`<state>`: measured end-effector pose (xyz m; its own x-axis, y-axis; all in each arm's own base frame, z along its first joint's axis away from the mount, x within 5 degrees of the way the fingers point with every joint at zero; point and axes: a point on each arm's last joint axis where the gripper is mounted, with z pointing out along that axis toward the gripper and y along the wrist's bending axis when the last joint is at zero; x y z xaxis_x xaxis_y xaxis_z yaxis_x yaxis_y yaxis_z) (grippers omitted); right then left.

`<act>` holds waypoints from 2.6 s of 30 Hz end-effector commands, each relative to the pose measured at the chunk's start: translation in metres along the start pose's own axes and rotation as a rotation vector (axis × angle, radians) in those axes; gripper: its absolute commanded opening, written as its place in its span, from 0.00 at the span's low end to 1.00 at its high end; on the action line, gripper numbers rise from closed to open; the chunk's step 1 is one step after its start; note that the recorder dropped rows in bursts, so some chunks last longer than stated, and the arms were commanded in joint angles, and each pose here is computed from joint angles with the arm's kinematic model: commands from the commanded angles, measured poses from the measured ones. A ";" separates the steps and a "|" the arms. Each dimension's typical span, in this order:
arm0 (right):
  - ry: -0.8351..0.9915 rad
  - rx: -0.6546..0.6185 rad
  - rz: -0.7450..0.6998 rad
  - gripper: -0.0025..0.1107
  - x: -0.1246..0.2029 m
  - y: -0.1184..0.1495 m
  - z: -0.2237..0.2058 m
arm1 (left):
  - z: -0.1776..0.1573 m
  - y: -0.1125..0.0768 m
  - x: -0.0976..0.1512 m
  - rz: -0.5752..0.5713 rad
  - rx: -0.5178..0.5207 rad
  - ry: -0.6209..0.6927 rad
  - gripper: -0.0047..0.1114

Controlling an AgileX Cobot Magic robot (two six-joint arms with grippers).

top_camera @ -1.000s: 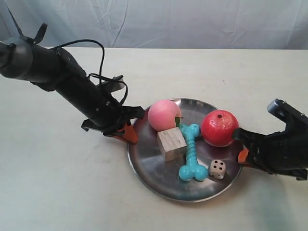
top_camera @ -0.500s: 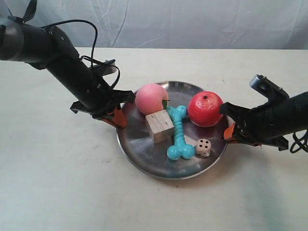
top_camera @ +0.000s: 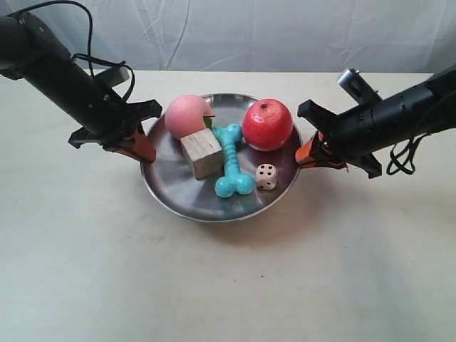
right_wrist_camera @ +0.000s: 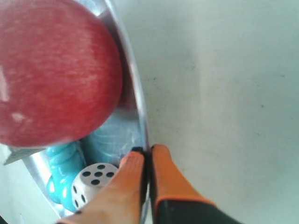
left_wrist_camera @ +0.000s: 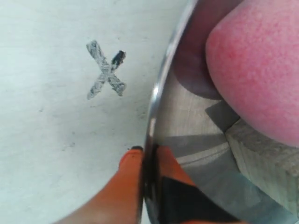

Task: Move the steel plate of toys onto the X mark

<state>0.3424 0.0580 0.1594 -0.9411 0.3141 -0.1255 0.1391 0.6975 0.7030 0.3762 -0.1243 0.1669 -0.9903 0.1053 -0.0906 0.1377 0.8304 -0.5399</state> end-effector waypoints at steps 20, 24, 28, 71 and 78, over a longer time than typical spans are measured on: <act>0.277 -0.026 -0.038 0.02 -0.015 0.061 0.134 | 0.004 0.082 -0.004 -0.145 -0.232 0.040 0.04; 0.249 -0.014 -0.033 0.02 -0.018 0.058 0.137 | 0.004 0.082 -0.005 -0.135 -0.236 0.029 0.04; 0.232 -0.006 -0.037 0.02 -0.019 0.057 0.138 | 0.004 0.083 -0.006 -0.127 -0.237 0.025 0.04; 0.165 0.146 -0.153 0.38 -0.027 0.057 0.121 | -0.041 0.089 -0.008 -0.133 -0.257 -0.093 0.29; 0.201 0.245 -0.172 0.38 -0.025 0.049 0.117 | -0.050 0.083 -0.006 -0.120 -0.257 -0.089 0.29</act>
<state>0.4108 0.1629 0.1087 -0.9937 0.0914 -0.0645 0.0427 0.8425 0.5370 0.3939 -0.0301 0.1526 -0.9946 -0.0394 -0.0965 -0.0063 0.9469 -0.3216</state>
